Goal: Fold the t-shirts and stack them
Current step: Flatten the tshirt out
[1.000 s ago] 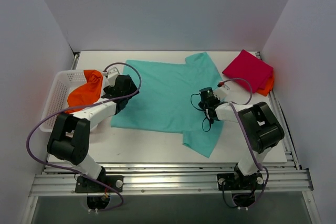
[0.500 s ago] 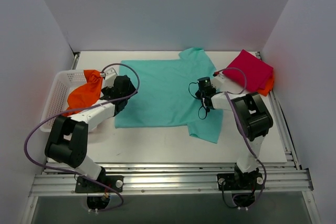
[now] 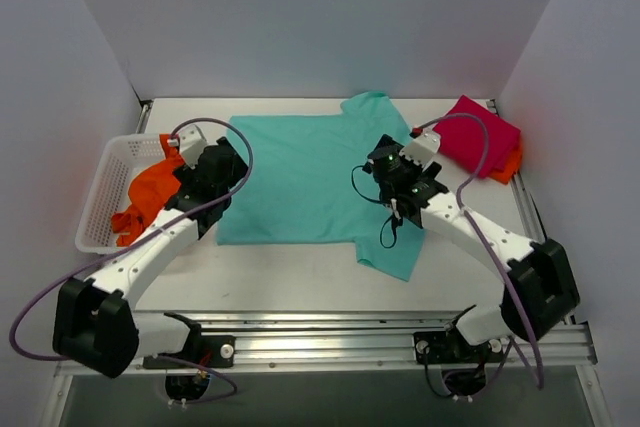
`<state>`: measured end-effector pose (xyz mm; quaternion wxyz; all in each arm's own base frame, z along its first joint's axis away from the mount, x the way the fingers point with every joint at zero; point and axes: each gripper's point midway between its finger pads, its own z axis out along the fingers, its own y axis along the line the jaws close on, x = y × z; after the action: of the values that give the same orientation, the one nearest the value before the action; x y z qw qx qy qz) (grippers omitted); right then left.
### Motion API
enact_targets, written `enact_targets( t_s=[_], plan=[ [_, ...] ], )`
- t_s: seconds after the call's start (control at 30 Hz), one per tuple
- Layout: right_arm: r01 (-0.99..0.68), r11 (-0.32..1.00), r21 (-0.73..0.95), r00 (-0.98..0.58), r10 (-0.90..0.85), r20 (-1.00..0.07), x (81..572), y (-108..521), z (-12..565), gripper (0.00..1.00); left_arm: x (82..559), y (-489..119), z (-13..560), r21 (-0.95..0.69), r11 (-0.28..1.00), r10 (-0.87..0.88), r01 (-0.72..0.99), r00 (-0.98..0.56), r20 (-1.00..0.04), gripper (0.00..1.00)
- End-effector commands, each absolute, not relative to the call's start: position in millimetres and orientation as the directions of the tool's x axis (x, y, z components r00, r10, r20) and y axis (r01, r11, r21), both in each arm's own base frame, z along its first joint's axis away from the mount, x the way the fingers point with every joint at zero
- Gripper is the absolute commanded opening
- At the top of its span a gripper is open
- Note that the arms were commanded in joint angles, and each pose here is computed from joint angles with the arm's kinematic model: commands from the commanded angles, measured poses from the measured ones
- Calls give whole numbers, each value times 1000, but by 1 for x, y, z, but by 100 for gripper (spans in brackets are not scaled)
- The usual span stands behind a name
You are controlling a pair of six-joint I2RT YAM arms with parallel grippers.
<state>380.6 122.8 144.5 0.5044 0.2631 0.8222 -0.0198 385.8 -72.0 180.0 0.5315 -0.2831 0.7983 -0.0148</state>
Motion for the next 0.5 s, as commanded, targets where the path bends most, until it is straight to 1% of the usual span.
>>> enact_targets(
  t_s=[0.0, 0.07, 0.1, 0.17, 0.2, 0.23, 0.27, 0.3, 0.33, 0.4, 0.43, 0.47],
  plan=[
    [437, 868, 234, -288, 382, -878, 337, 109, 186, 100, 349, -74, 203, -354, 831, -486, -430, -252, -837, 95],
    [393, 881, 263, -308, 396, -865, 319, 111, 181, 100, 329, -77, 183, -348, 830, -496, -435, -294, -817, 95],
    [374, 885, 277, -315, 403, -859, 301, 105, 175, 100, 320, -79, 184, -365, 831, -506, -421, -297, -810, 95],
    [335, 888, 315, -337, 425, -840, 281, 109, 168, 100, 302, -86, 169, -356, 837, -506, -416, -337, -794, 95],
    [320, 883, 342, -327, 442, -835, 268, 103, 172, 100, 293, -85, 157, -335, 845, -493, -417, -364, -790, 97],
    [309, 891, 334, -349, 433, -831, 255, 102, 158, 100, 282, -93, 156, -330, 863, -473, -381, -385, -792, 97],
    [301, 891, 340, -352, 435, -829, 248, 100, 155, 100, 276, -97, 155, -319, 875, -453, -364, -387, -803, 95],
    [283, 890, 358, -349, 443, -826, 239, 99, 158, 100, 267, -100, 153, -308, 889, -430, -339, -383, -818, 94],
    [275, 889, 365, -349, 447, -824, 236, 100, 158, 100, 266, -98, 161, -295, 895, -405, -336, -331, -852, 94],
    [241, 891, 385, -325, 448, -833, 239, 110, 168, 99, 259, -124, 175, -315, 920, -375, -233, -286, -882, 94],
    [222, 893, 392, -311, 446, -839, 243, 116, 173, 99, 268, -139, 185, -344, 926, -371, -153, -220, -902, 94],
    [167, 920, 355, -309, 391, -867, 247, 123, 179, 100, 271, -155, 189, -370, 926, -376, -69, -205, -904, 97]
  ],
)
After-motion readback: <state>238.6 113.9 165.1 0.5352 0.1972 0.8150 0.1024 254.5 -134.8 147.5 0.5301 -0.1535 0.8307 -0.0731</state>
